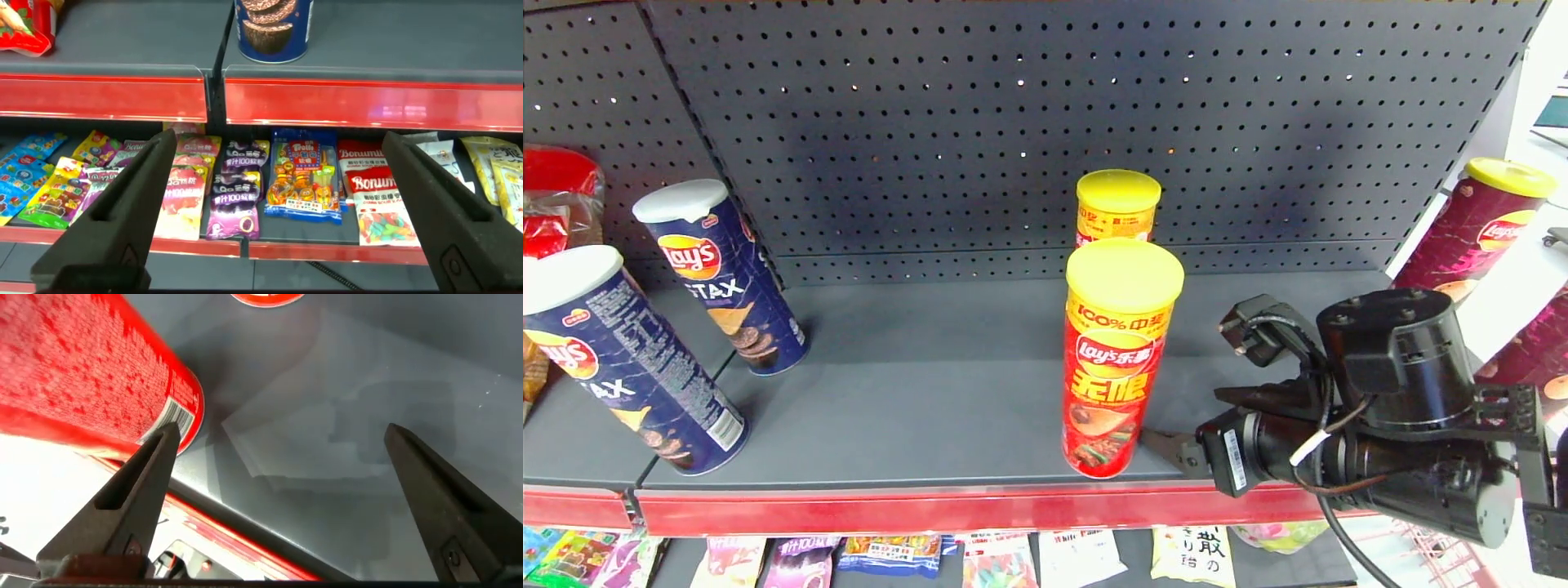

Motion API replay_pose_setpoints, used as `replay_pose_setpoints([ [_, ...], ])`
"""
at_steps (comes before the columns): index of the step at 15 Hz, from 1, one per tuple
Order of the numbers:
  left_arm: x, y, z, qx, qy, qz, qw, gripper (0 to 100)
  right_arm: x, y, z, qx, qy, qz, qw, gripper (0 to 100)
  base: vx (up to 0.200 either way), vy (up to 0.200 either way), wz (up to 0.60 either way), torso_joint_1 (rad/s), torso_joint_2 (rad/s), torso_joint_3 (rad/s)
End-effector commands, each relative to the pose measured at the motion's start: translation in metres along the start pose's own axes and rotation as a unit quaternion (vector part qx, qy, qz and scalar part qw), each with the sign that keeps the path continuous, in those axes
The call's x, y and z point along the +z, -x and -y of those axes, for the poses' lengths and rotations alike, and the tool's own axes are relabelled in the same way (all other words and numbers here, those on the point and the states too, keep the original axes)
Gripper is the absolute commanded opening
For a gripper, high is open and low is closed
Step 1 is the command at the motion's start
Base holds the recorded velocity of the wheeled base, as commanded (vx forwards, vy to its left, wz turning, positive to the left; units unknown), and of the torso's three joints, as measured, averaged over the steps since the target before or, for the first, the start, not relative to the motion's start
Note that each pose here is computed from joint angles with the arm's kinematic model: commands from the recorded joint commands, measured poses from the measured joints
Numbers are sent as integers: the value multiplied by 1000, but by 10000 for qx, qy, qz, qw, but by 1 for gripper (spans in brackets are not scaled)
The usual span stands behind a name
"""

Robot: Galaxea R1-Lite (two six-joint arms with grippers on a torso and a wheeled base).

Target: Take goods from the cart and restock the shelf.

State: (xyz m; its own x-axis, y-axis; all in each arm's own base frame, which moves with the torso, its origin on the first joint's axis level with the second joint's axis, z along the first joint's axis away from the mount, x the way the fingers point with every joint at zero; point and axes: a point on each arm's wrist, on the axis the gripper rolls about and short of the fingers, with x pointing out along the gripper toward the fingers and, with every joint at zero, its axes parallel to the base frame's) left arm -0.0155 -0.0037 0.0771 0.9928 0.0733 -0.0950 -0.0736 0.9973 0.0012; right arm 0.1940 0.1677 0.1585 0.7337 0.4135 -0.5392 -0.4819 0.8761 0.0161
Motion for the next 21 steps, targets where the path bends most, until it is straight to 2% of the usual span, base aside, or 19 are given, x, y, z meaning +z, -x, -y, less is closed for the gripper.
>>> replay_pose_setpoints([
  [1,0,0,0,-2,0,-14,10000,100,0,8,3,-22,-34,77,10000,100,0,0,0,0,0,0],
  [4,0,0,0,-2,0,-14,10000,100,-10,55,14,30,-101,494,9987,100,0,0,0,0,0,0],
  [6,0,0,0,-2,-1,-7,10000,100,-27,86,27,-16,-106,768,9970,100,0,0,0,0,0,0],
  [9,0,0,0,-2,-1,-7,10000,100,-88,147,50,335,331,1440,9885,100,0,0,0,0,0,0],
  [11,0,0,0,-2,0,-14,10000,100,-134,180,53,217,545,1752,9828,100,0,0,0,0,0,0],
  [13,0,0,0,6,-1,-7,10000,100,-162,201,44,-292,430,2058,9772,100,0,0,0,0,0,0],
  [15,0,0,0,5,0,-14,10000,100,-184,205,37,-1140,332,2492,9611,100,0,0,0,0,0,0],
  [16,0,0,0,-2,0,-14,10000,100,-192,204,35,-1327,311,2638,9549,100,0,0,0,0,0,0],
  [17,0,0,0,6,7,-7,10000,100,-203,198,36,-1730,70,2741,9460,100,0,0,0,0,0,0],
  [18,0,0,0,-2,0,-14,10000,100,-203,199,39,-2206,-315,2810,9335,100,0,0,0,0,0,0],
  [19,0,0,0,6,-1,-7,10000,100,-204,198,39,-2310,-410,2814,9305,100,0,0,0,0,0,0],
  [20,0,0,0,6,8,-14,10000,100,-212,190,43,-2638,-768,2682,9234,100,0,0,0,0,0,0],
  [21,0,0,0,-2,-1,-7,10000,100,-211,190,43,-2611,-858,2746,9215,100,0,0,0,0,0,0],
])
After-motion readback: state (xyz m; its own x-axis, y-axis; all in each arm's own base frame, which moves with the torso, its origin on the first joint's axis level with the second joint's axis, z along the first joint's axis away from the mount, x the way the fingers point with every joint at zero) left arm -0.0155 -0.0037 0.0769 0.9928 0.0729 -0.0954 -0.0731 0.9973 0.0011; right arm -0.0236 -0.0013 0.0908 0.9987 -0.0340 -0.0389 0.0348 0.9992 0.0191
